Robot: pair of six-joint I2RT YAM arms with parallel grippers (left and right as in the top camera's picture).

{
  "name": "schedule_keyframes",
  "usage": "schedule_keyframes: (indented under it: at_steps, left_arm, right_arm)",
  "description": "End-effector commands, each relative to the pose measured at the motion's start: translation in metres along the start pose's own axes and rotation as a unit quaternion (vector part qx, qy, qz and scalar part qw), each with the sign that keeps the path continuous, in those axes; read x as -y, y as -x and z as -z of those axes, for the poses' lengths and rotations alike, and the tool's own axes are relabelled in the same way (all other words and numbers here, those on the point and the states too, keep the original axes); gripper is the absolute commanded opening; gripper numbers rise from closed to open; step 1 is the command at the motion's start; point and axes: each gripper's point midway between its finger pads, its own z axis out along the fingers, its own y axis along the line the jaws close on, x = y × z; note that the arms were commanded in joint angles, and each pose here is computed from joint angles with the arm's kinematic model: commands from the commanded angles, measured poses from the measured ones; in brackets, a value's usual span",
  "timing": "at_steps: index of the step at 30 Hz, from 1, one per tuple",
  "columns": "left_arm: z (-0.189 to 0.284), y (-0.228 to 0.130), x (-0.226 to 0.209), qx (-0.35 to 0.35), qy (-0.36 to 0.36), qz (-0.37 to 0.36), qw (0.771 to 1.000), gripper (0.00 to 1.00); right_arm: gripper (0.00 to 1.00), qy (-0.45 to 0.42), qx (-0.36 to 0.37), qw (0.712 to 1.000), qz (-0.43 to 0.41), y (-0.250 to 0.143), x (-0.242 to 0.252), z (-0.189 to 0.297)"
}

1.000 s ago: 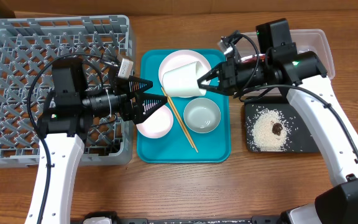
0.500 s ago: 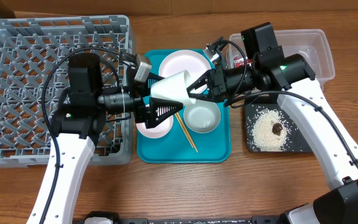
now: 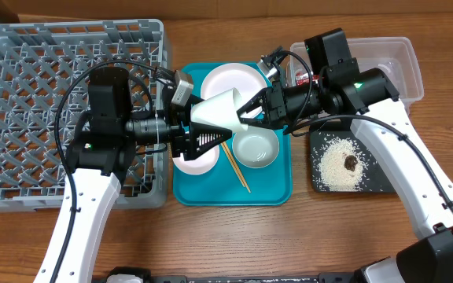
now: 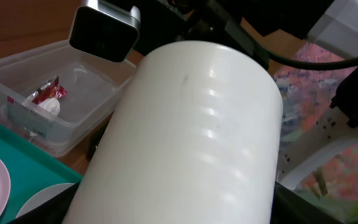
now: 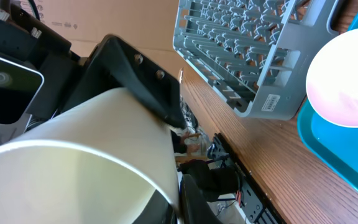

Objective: Sort waste into correct bins and load items into the dishwasher
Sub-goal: 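Hand the white cup from the right gripper to the left gripper, then place the white cup into the dish rack with the left gripper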

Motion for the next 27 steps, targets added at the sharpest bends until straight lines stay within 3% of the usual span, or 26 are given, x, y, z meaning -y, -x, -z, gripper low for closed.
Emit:
schedule_keyframes:
  at_steps: [1,6,11,18,21,24,27]
  left_arm:
    - [0.001,0.007,-0.002,0.003,0.013,-0.018,1.0,0.71]
    - [0.001,0.006,-0.007,0.003,0.028,-0.017,0.999,0.61]
    - [0.002,0.006,-0.013,0.002,0.046,-0.016,0.999,0.57]
    - [0.006,-0.003,-0.037,-0.011,0.115,0.008,0.993,0.59]
    - [0.008,-0.006,-0.044,-0.016,0.137,0.014,0.99,0.59]
    - [0.009,-0.01,-0.048,-0.023,0.152,0.016,0.988,0.58]
    - [0.014,-0.019,-0.059,-0.037,0.187,0.031,0.981,0.58]
  right_arm:
    - [0.04,0.021,-0.012,1.0,0.012,-0.005,-0.012,-0.002]
    - [0.05,0.021,-0.012,1.0,0.011,-0.006,-0.012,-0.002]
    - [0.06,0.021,-0.012,1.0,0.011,-0.006,-0.012,-0.002]
    - [0.24,0.006,-0.005,1.0,0.011,-0.003,-0.007,-0.002]
    - [0.26,-0.023,0.009,1.0,0.01,0.002,0.003,-0.001]
    - [0.4,-0.076,0.035,0.996,0.004,0.011,0.022,0.003]
    - [0.43,-0.156,0.072,0.985,-0.026,0.02,0.053,0.015]
